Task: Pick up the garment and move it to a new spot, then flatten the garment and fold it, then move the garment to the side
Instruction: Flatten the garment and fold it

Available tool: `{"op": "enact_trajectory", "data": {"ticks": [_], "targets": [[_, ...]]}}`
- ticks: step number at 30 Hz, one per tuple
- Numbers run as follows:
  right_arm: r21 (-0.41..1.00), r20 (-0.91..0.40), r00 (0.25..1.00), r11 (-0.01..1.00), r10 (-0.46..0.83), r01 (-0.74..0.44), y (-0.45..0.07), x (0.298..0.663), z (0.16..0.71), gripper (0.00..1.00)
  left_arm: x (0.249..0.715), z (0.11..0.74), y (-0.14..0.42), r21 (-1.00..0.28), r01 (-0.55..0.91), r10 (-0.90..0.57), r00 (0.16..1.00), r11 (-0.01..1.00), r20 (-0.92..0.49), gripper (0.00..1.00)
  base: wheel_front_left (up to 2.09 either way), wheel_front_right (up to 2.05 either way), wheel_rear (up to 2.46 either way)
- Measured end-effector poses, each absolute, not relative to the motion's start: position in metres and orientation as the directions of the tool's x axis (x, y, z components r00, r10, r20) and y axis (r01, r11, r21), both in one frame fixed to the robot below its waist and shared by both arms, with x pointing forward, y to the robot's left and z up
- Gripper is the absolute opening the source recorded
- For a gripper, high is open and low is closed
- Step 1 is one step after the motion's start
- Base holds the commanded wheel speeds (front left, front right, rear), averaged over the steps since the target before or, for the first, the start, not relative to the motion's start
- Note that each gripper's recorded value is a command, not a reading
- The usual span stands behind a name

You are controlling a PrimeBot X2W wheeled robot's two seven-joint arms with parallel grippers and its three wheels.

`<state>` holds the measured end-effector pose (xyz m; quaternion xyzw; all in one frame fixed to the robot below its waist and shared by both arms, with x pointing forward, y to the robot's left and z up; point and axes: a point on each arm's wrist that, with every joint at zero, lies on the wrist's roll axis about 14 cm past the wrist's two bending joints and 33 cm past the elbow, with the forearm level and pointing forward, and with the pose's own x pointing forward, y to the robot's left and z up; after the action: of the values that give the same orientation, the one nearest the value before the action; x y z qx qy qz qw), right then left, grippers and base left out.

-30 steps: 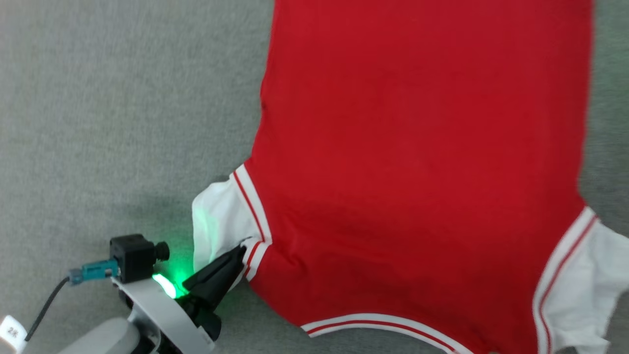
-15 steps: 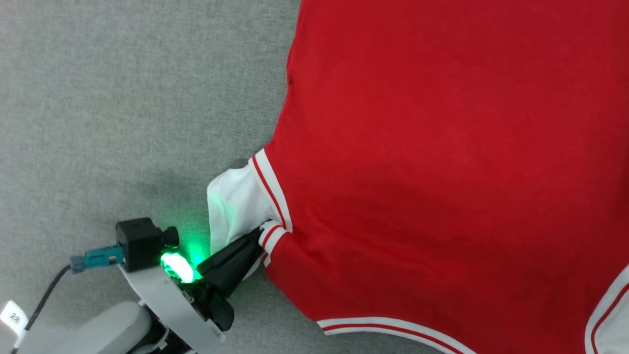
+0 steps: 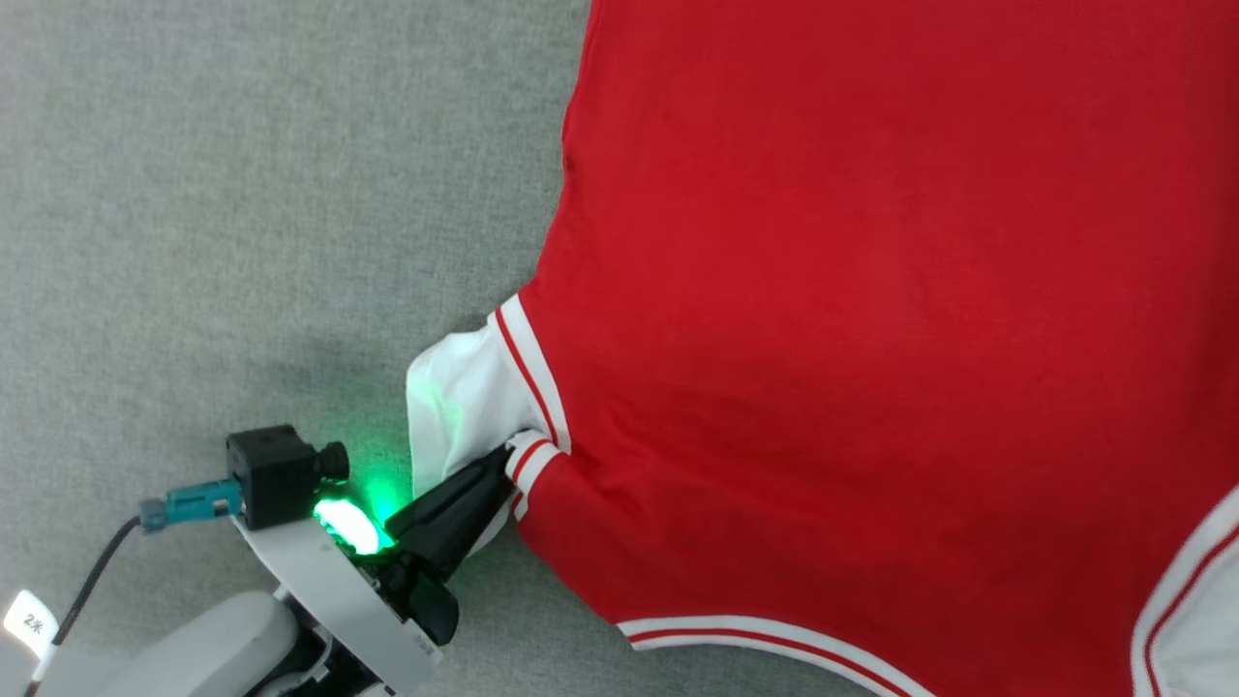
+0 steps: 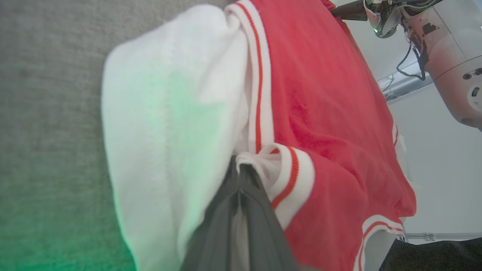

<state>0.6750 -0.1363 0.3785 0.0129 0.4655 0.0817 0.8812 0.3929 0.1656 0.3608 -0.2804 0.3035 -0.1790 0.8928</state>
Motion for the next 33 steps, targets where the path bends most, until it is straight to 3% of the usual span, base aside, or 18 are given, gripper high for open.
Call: {"op": "enact_trajectory", "data": {"ticks": [10, 16, 24, 33], "targets": [[0.072, -0.824, 0.534, 0.971, 0.188, -0.23, -0.161, 0.607, 0.397, 0.0, 0.386, 0.38, 0.181, -0.572, 0.139, -0.435, 0.796, 0.808, -0.421, 0.0, 0.0, 0.0, 0.0], [0.081, -0.855, 0.472, 0.954, 0.216, -0.29, -0.184, 0.525, 0.407, 0.0, 0.378, 0.39, 0.187, -0.549, 0.147, -0.421, 0.807, 0.823, -0.414, 0.0, 0.0, 0.0, 0.0], [0.141, -0.878, 0.412, 0.955, 0.243, -0.262, -0.204, 0.412, 0.413, 0.0, 0.382, 0.406, 0.174, -0.534, 0.226, -0.469, 0.799, 0.814, -0.376, 0.0, 0.0, 0.0, 0.0], [0.254, -0.902, 0.298, 0.943, 0.312, -0.217, -0.182, 0.308, 0.396, 0.0, 0.39, 0.421, 0.155, -0.53, 0.299, -0.517, 0.791, 0.794, -0.328, 0.0, 0.0, 0.0, 0.0]]}}
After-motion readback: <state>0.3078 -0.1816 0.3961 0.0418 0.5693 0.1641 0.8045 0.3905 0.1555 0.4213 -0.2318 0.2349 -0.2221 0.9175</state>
